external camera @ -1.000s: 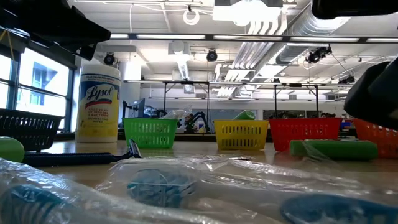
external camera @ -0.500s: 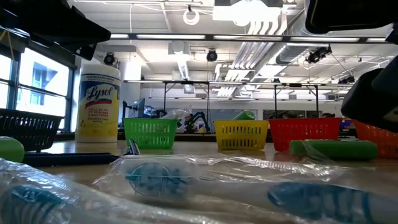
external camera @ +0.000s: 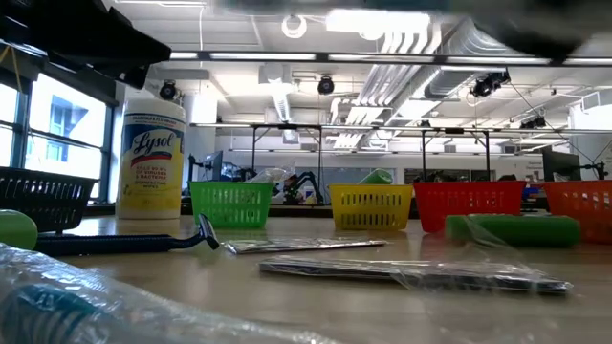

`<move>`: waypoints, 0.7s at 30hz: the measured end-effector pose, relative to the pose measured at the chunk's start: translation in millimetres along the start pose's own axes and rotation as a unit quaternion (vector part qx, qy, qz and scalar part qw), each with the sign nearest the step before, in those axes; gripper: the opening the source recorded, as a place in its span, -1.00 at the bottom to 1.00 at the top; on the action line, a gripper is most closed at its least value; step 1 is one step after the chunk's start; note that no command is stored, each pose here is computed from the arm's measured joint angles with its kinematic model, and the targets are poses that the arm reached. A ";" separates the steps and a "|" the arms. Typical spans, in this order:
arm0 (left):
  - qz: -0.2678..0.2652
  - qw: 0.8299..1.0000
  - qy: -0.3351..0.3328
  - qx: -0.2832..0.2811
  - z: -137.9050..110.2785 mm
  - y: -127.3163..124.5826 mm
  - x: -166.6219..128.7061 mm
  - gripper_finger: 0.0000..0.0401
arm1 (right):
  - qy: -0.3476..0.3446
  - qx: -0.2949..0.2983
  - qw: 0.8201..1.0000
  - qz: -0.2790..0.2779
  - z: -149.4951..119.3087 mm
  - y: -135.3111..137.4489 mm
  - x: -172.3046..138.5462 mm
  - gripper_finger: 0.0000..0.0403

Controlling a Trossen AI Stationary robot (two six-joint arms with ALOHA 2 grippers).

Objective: Pick & Place Travel size toiletries
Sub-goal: Put the blue toothbrush into the green bin

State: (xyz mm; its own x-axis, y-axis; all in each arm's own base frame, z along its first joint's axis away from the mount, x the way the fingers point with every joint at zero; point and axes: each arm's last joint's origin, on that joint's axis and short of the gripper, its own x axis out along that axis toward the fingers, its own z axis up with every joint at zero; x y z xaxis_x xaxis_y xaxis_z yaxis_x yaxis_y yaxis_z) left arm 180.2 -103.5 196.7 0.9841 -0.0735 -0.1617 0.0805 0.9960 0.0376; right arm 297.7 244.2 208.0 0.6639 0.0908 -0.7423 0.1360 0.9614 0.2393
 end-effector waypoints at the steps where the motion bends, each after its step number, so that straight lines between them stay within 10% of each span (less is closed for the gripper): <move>1: -0.006 1.000 -0.007 0.010 1.5 -0.8 -0.3 -1.00 | -0.013 -0.006 1.000 -0.004 7.0 -3.3 -7.1 -0.85; 9: -0.072 0.993 -0.069 0.067 12.7 -19.6 -11.0 -1.00 | -0.088 -0.038 0.995 -0.039 73.3 -55.5 -38.3 -0.89; 21: -0.087 0.992 -0.071 0.063 12.8 -24.5 -14.0 -1.00 | -0.032 0.107 0.994 0.014 142.6 -194.4 -30.1 -0.90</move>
State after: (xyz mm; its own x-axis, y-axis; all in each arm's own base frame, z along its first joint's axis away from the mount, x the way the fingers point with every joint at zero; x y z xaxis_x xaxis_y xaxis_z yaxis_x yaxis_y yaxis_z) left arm 166.5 -127.5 210.7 0.9653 -0.2586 -0.0369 0.2612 0.9543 0.1451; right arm 356.1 17.5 273.1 0.7144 0.0935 -0.6934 0.2647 0.8813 0.3916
